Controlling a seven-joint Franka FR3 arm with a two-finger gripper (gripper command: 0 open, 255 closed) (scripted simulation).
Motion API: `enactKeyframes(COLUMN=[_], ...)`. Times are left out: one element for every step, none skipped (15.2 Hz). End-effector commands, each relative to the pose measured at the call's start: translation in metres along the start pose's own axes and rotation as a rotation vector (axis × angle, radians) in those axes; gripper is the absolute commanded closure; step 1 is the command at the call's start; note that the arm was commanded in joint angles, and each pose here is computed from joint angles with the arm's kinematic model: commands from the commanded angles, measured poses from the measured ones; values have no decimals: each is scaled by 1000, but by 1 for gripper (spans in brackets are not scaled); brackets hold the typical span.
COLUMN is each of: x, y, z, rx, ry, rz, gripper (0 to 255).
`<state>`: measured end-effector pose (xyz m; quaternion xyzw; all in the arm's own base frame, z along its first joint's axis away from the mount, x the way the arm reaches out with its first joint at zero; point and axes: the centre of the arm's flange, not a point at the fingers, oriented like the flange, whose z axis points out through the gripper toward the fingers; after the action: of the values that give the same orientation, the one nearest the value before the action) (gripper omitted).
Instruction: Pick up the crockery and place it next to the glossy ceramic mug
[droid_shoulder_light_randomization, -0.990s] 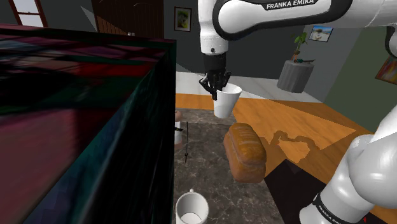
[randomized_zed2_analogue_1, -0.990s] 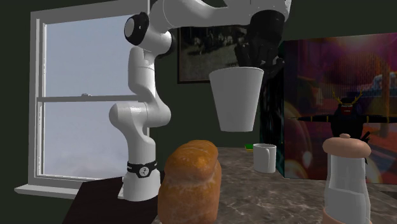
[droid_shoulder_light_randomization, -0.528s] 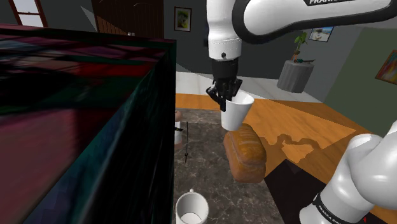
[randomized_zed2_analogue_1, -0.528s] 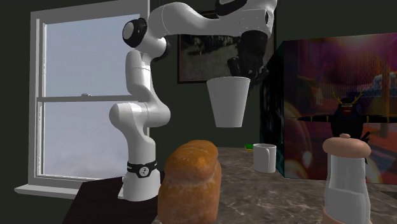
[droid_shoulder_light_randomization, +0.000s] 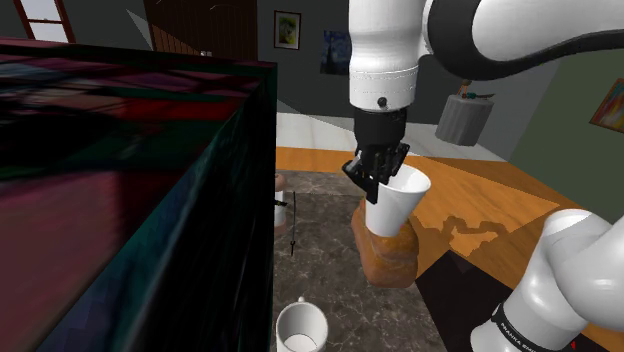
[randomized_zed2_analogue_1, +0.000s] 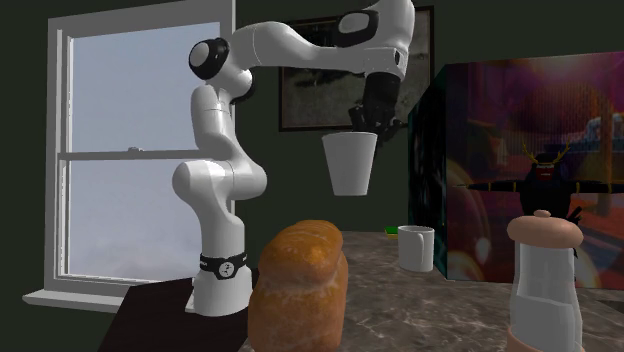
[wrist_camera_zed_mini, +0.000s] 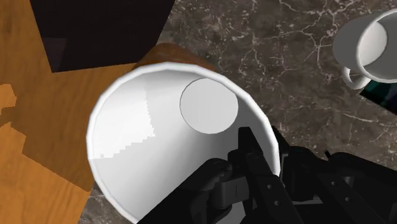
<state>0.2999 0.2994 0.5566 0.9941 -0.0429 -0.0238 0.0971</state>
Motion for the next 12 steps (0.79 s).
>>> enactKeyframes(x=[-27, -39, -52, -64, -76, -89, -101, -114, -126, -139, -151, -164], y=[-9, -14, -18, -22, -27, -31, -35, -40, -44, -49, -53, -57], z=[1, 0, 0, 0, -1, -1, -2, -2, -2, -3, -3, -4], rx=[0, 0, 0, 0, 0, 0, 0, 0, 0, 0, 0, 0], ry=[0, 0, 0, 0, 0, 0, 0, 0, 0, 0, 0, 0], rz=[1, 1, 1, 1, 1, 1, 1, 1, 1, 1, 1, 1], gripper=[255, 255, 255, 255, 255, 255, 255, 255, 255, 255, 255, 255])
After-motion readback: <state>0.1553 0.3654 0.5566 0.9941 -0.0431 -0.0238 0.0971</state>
